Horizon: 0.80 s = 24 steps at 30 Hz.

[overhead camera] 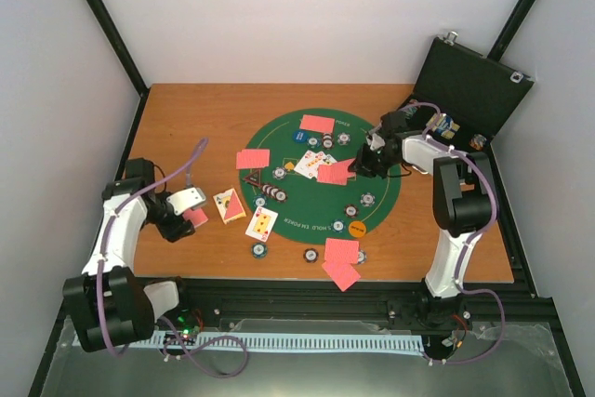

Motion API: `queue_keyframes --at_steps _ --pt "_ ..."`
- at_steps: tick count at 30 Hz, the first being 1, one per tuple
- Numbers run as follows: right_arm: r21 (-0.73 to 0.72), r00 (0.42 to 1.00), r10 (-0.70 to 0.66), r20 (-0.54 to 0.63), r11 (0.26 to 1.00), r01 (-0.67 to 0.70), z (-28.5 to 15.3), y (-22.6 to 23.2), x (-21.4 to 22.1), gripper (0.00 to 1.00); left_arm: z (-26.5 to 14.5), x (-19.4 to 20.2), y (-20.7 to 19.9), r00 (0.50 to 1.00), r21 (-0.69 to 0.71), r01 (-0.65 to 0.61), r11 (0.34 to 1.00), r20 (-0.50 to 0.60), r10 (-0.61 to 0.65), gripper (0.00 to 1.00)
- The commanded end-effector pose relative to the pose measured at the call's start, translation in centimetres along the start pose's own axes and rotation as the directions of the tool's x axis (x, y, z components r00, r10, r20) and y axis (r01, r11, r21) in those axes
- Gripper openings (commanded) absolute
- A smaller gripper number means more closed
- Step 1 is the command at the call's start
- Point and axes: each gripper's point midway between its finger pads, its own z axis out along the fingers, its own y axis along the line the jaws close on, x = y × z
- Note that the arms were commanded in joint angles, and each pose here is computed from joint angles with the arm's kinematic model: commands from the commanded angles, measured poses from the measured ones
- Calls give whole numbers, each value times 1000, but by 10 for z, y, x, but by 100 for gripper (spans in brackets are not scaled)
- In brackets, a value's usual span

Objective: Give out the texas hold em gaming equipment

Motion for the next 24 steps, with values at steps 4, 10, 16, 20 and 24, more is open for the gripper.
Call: queue_keyframes --at_steps 4,10,16,20,24 --pt "87 1000 13 11 996 -14 -3 -18 -2 39 17 6 17 999 -38 -34 999 13 34 52" --pt "151 997 -33 69 988 22 -33 -11 -3 73 35 7 36 999 -48 32 998 2 -32 55" --pt "146 986 -89 142 987 69 -71 9 8 89 53 8 48 997 -34 72 997 -10 -73 59" --pt "121 977 -111 184 989 89 -91 20 22 89 67 11 53 995 -19 92 996 -40 -93 59" --pt "104 968 -125 217 989 105 -107 28 36 90 78 14 56 993 -17 103 995 -63 -104 59"
